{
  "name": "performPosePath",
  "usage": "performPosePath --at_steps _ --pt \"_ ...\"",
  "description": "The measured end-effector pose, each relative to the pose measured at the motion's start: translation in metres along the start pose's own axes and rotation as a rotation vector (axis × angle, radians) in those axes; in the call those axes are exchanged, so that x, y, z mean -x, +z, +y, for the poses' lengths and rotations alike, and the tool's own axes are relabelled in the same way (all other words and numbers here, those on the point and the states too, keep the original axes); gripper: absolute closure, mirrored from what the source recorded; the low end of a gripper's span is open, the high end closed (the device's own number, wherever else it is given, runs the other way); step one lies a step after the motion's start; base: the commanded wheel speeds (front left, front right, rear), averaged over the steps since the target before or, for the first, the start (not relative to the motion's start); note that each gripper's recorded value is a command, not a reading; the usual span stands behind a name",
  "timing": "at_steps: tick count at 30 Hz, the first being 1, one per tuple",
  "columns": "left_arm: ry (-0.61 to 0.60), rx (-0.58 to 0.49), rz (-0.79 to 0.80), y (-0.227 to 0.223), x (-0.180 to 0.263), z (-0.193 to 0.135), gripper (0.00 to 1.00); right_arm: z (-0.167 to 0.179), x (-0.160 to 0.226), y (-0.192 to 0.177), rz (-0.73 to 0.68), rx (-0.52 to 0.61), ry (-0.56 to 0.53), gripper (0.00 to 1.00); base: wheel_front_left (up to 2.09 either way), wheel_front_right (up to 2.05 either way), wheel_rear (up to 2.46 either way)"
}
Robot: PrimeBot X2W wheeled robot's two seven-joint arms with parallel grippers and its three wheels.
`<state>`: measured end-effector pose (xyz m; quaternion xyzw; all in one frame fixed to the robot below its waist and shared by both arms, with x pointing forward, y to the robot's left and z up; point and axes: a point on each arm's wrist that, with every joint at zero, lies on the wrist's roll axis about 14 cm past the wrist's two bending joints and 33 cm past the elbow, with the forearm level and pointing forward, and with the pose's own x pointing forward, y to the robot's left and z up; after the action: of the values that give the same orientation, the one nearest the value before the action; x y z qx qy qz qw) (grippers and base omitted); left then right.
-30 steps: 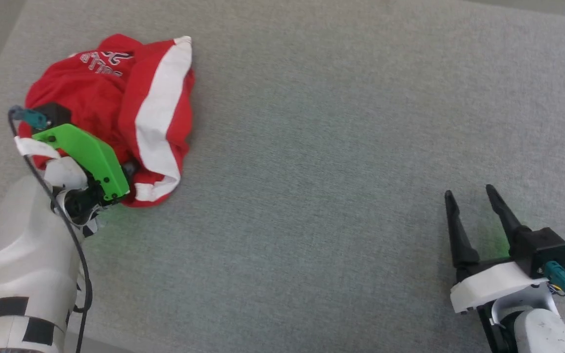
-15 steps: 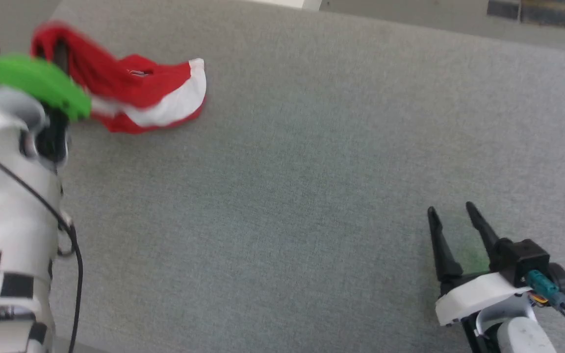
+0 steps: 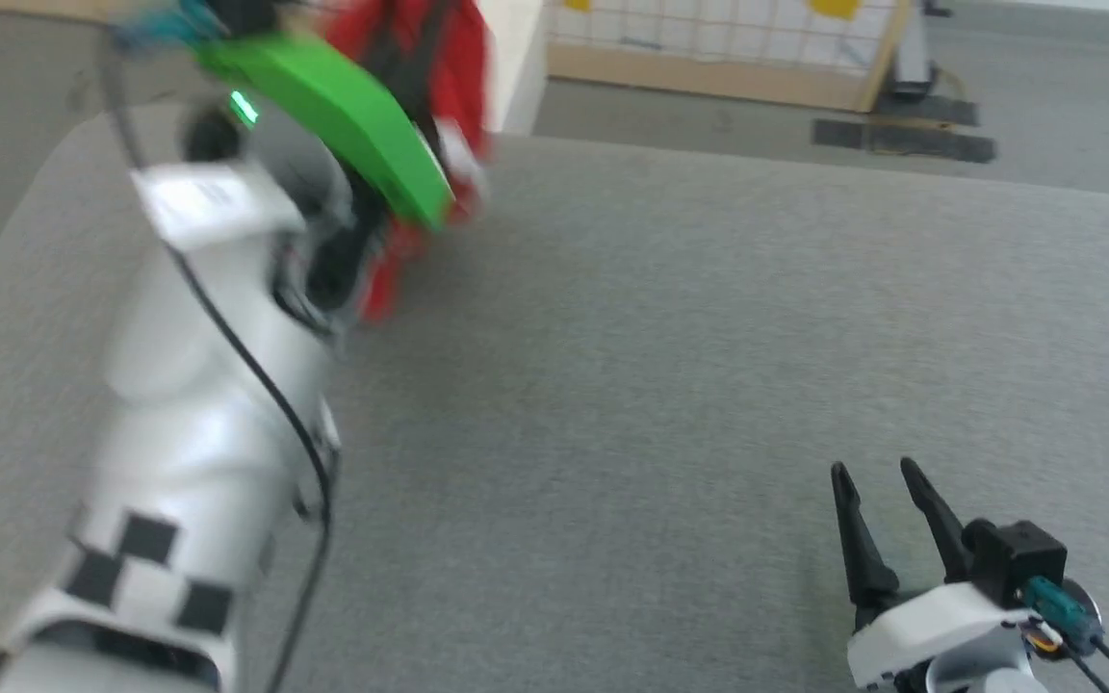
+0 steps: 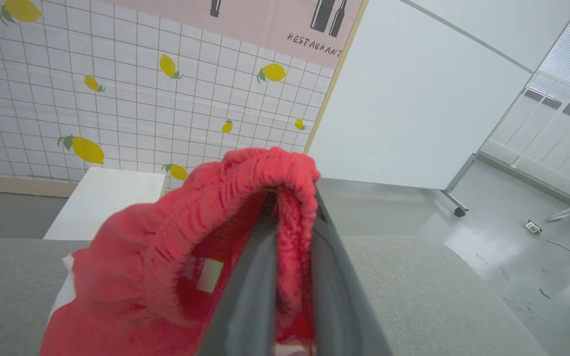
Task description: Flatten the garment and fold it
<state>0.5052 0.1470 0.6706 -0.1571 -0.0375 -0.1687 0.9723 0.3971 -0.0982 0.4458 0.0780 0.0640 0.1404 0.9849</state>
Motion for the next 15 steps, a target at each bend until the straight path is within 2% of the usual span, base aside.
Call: performPosePath --at_steps 6,10,15 --pt "-0.105 0.104 0.349 -0.132 0.026 -0.054 1.00 -0.028 0.029 0.000 -0.004 -0.005 -0.099 0.00 0.00 0.00 0.00" --pt "-0.161 0.166 0.650 -0.220 0.070 -0.088 1.00 -0.039 0.040 0.003 -0.016 -0.007 -0.142 0.00 0.00 0.00 0.00" --pt "-0.158 0.198 0.928 -0.282 0.121 -0.100 1.00 -0.043 0.044 0.003 -0.019 -0.018 -0.158 0.00 0.00 0.00 0.00"
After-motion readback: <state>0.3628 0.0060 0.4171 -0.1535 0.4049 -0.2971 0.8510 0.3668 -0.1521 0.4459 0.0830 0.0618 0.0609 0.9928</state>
